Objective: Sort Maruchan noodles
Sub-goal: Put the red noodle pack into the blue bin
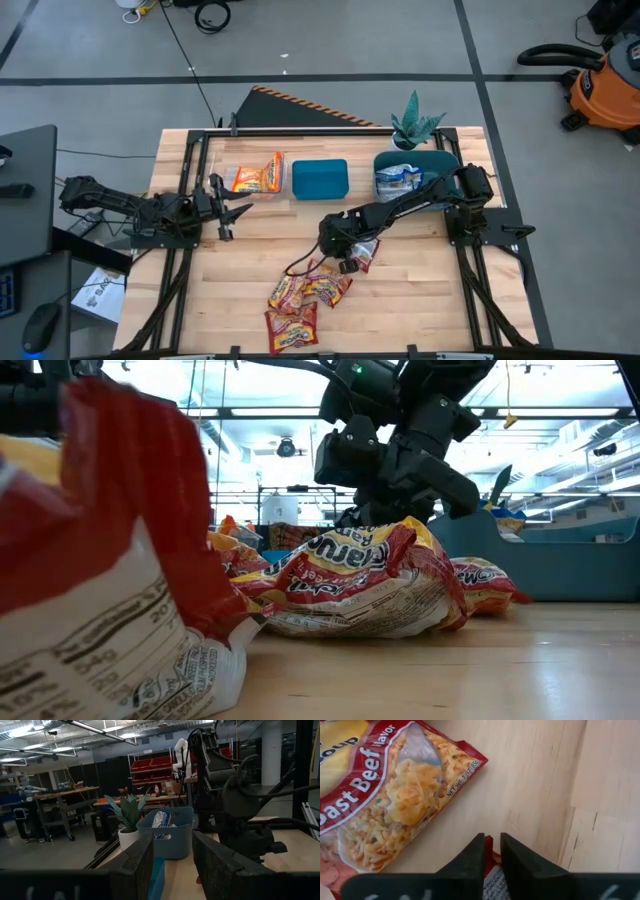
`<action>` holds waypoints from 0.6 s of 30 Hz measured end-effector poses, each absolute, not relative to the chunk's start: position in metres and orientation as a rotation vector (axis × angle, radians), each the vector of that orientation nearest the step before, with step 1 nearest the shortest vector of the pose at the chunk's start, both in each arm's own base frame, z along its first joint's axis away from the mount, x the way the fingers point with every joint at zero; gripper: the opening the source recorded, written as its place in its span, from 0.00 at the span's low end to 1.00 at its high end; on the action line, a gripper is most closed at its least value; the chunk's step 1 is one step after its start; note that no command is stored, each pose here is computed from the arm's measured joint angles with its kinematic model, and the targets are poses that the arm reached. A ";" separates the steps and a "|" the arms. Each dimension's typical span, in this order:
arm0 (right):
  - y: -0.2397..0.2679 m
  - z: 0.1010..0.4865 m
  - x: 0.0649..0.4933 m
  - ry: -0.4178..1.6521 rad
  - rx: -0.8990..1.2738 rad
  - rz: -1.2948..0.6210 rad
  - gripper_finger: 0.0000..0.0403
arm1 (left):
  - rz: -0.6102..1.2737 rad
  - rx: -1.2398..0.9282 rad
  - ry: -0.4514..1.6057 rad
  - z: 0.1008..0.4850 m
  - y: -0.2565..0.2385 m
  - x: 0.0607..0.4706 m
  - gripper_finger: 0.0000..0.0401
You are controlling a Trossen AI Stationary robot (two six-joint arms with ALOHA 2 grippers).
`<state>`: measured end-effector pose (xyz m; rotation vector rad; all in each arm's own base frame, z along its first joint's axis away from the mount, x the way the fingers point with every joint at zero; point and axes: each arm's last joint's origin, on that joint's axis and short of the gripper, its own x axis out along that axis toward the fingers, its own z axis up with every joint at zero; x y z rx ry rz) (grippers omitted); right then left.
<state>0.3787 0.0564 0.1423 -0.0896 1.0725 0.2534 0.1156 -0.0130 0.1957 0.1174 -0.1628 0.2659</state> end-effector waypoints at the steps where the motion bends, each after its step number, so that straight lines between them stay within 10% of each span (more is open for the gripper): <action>1: 0.056 0.142 0.379 1.072 -0.090 0.253 0.14 | 0.266 0.117 -0.163 0.196 -0.013 0.116 0.35; 18: 0.056 0.202 0.401 1.049 -0.320 0.111 0.01 | 0.266 0.127 -0.155 0.195 -0.013 0.116 0.35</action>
